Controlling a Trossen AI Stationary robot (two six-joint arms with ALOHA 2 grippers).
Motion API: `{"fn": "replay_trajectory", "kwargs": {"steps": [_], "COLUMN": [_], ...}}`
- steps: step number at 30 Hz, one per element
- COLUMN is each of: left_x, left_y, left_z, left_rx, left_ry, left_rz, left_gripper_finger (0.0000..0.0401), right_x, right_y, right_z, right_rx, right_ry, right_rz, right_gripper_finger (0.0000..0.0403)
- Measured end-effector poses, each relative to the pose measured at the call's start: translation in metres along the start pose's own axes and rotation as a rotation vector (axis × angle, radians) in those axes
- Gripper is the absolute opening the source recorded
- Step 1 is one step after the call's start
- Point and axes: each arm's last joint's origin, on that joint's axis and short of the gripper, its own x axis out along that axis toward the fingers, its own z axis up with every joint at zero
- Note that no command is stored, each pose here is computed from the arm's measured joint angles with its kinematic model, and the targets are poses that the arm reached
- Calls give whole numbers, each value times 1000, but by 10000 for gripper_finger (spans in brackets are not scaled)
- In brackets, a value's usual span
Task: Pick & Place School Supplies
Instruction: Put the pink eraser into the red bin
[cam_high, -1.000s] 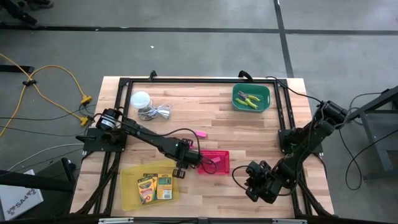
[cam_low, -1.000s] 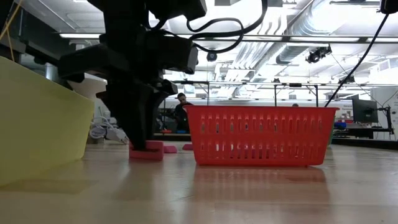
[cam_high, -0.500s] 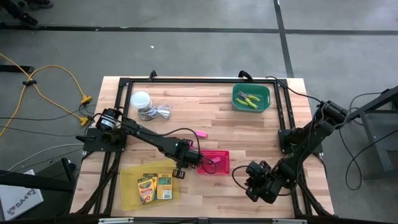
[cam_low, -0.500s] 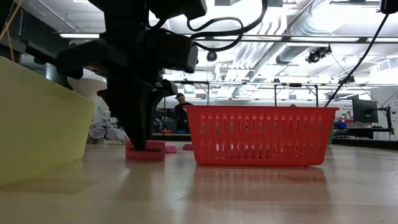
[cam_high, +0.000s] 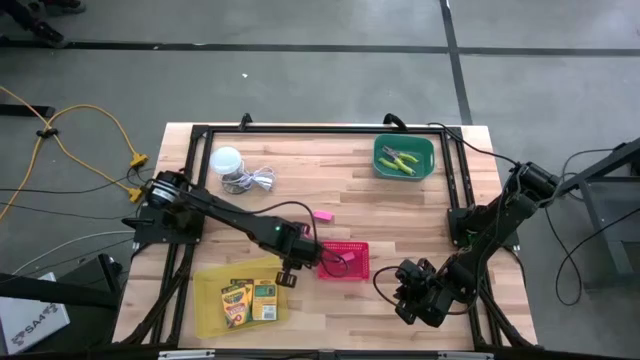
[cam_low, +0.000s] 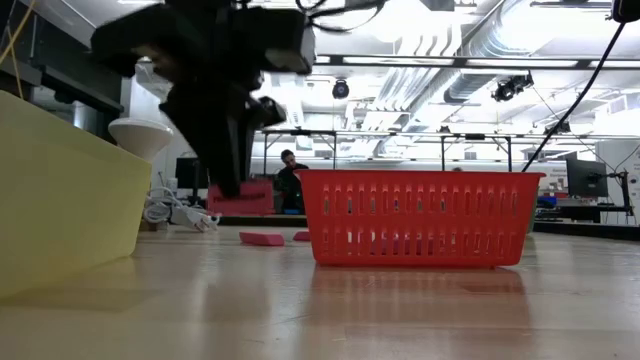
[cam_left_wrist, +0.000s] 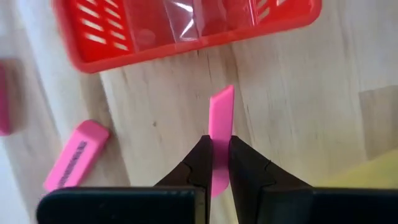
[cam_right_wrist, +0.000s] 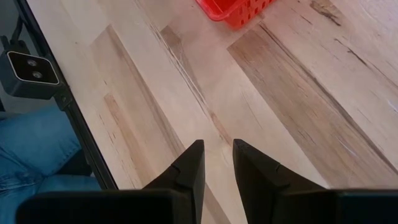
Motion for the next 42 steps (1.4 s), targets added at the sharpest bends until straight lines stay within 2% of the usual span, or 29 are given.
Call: {"fn": "replay_trajectory", "kwargs": {"steps": [8,13,18,23,30,35,42], "left_x": [-36,-51,-57,-42,-16,-7,-8], "left_y": [9,14,12,10,8,8,8], "left_z": [0,18,33,39,47,48,50], "left_rx": [-15,-19,44,60,150,160,159], "left_ry": [-60,-212,-362,-373,-388,-378,-399], "left_rz": [118,109,50,46,47,48,49], "left_gripper_finger": [28,28,28,28,29,51,76], "right_x": [0,0,0,0,0,0,0], "right_y": [0,0,0,0,0,0,0], "right_z": [0,0,0,0,0,0,0], "right_rx": [0,0,0,0,-17,-18,-25], "right_ry": [0,0,-1,-1,-2,-2,-5], "right_rz": [0,0,1,3,4,4,3], "right_gripper_finger": [72,72,72,72,72,72,72]}}
